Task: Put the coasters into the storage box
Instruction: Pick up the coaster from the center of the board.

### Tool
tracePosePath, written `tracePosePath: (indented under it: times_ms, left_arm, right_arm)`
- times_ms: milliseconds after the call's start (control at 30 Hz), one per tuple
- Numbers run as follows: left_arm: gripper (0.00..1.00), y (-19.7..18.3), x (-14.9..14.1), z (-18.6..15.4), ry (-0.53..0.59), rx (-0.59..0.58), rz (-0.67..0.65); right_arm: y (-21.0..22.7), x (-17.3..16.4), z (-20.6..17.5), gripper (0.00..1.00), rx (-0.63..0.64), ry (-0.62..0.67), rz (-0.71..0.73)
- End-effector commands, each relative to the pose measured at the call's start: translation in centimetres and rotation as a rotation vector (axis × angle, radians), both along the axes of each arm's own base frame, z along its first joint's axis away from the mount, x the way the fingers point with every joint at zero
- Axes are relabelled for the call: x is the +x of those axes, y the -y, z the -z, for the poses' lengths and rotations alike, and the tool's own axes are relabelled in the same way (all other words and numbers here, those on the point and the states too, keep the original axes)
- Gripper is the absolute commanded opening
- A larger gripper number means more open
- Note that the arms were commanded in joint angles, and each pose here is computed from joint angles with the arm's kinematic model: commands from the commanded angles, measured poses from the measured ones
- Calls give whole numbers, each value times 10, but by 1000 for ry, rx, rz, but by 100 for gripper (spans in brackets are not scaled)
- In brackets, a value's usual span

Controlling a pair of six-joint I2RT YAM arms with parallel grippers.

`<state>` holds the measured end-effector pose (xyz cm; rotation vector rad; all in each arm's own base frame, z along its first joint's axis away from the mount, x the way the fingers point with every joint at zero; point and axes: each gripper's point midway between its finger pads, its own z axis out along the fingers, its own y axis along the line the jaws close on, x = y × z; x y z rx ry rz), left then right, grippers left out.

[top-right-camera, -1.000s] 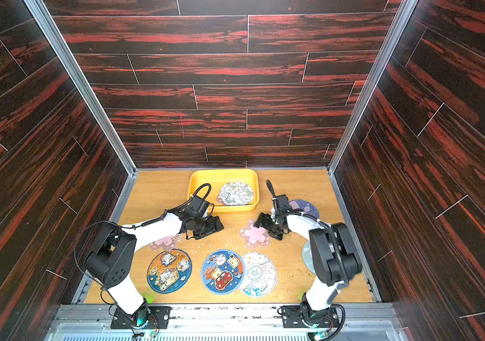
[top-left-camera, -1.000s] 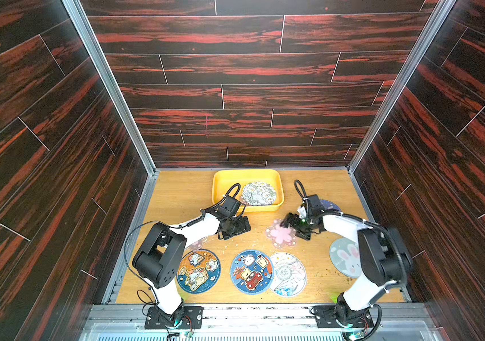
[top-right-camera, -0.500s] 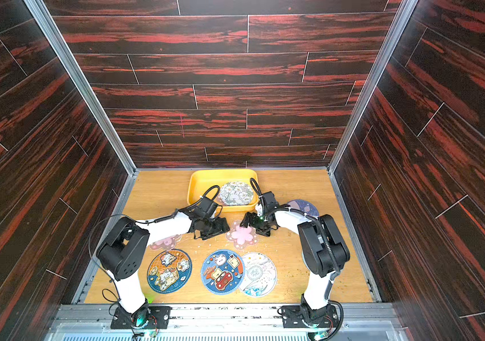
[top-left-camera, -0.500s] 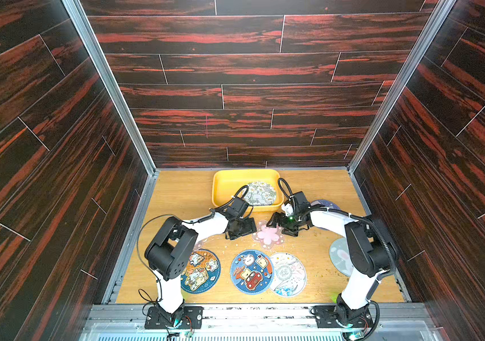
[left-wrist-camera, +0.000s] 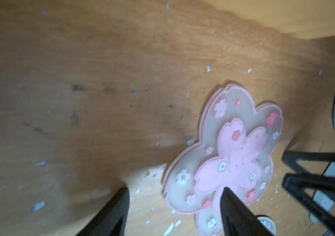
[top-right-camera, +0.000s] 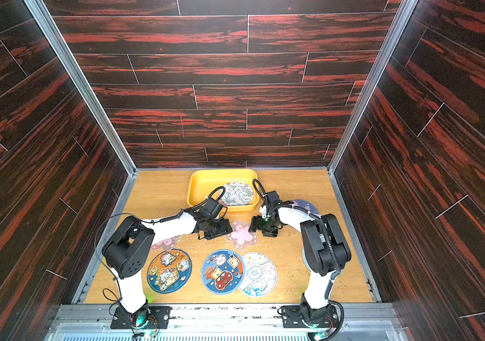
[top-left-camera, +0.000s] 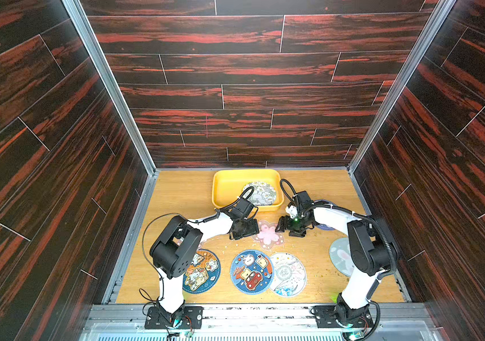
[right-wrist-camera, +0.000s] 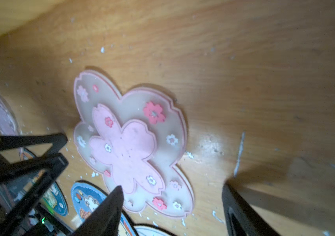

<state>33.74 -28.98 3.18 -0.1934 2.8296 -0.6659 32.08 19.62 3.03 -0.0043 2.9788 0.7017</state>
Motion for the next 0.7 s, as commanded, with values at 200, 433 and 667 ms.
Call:
tracePosePath:
  times_ms: [200,433,667]
  left_arm:
    - [67,11,-7,10,-43,21,30]
    - [64,16,-13,16,-61,22,43]
    - [60,19,-15,18,-68,11,42]
  right_arm:
    - [-12,-22,16,75,-8,-66,-73]
    - [-20,-27,24,74,6,-87,-88]
    - [-29,-30,28,74,27,-100,-92]
